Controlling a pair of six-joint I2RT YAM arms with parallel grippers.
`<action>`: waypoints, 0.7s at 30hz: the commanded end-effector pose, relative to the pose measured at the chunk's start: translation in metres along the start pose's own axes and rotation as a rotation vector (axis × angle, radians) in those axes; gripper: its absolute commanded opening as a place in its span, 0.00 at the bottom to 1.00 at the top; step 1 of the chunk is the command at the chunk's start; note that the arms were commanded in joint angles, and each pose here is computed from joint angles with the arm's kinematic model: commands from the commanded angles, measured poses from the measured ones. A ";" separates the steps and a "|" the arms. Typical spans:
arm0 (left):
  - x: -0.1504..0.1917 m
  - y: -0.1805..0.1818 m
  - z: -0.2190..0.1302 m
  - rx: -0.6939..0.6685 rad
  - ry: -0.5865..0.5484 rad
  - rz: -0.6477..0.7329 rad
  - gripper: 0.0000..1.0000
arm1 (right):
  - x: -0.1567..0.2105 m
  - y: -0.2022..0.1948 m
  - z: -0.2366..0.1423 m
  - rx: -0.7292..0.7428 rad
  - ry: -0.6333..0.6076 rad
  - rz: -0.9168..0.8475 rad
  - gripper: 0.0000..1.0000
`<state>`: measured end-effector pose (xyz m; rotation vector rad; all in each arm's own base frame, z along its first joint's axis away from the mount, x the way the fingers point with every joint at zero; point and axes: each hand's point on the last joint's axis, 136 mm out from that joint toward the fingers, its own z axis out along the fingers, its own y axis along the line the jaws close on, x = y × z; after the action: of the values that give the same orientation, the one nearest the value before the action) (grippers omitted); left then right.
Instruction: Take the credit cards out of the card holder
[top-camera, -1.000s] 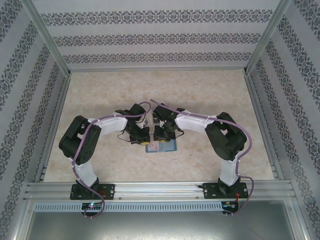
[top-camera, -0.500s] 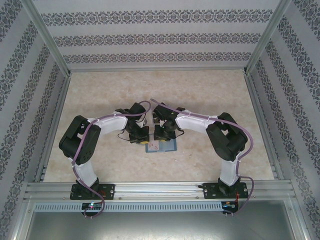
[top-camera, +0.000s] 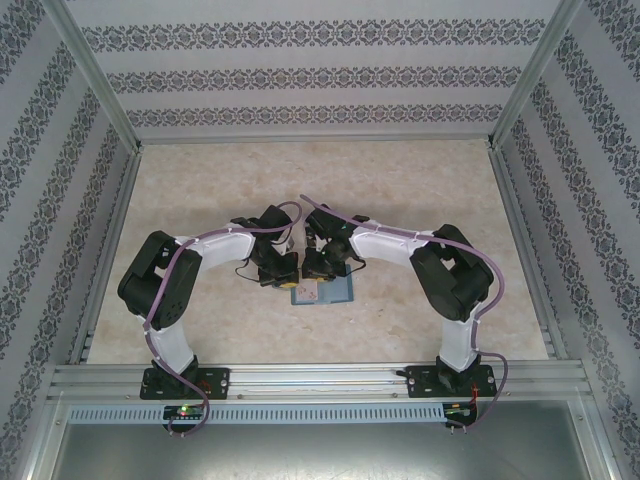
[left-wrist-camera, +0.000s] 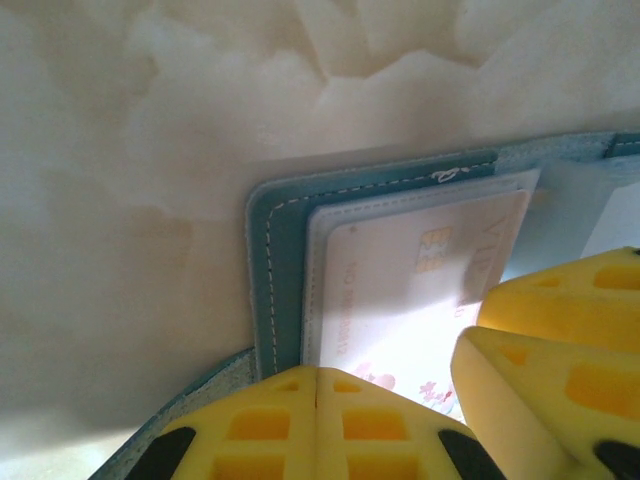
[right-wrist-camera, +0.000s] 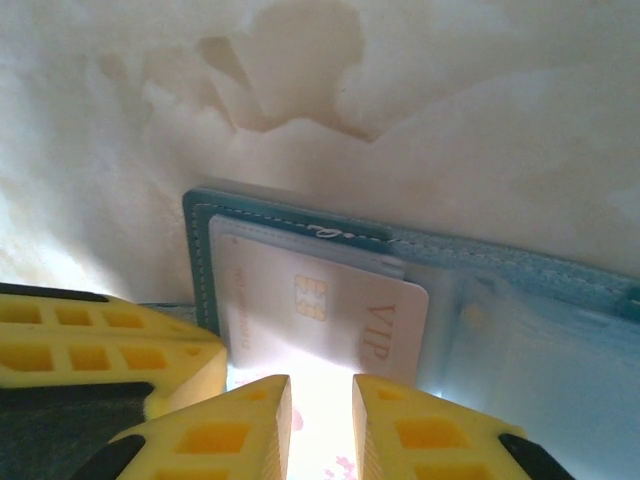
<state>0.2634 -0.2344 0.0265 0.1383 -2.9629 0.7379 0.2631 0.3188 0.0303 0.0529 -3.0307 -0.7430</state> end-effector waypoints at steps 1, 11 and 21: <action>0.004 0.000 -0.002 -0.018 0.012 0.019 0.00 | 0.004 -0.013 0.006 0.045 0.025 0.015 0.25; 0.004 0.001 0.000 -0.021 0.016 0.016 0.00 | 0.003 -0.015 -0.003 0.072 0.006 0.000 0.33; 0.004 0.002 0.001 -0.024 0.022 0.012 0.00 | 0.003 -0.013 -0.009 0.069 -0.003 -0.005 0.42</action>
<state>0.2634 -0.2344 0.0265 0.1383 -2.9629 0.7379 0.2610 0.3149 0.0275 0.0738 -3.0322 -0.7098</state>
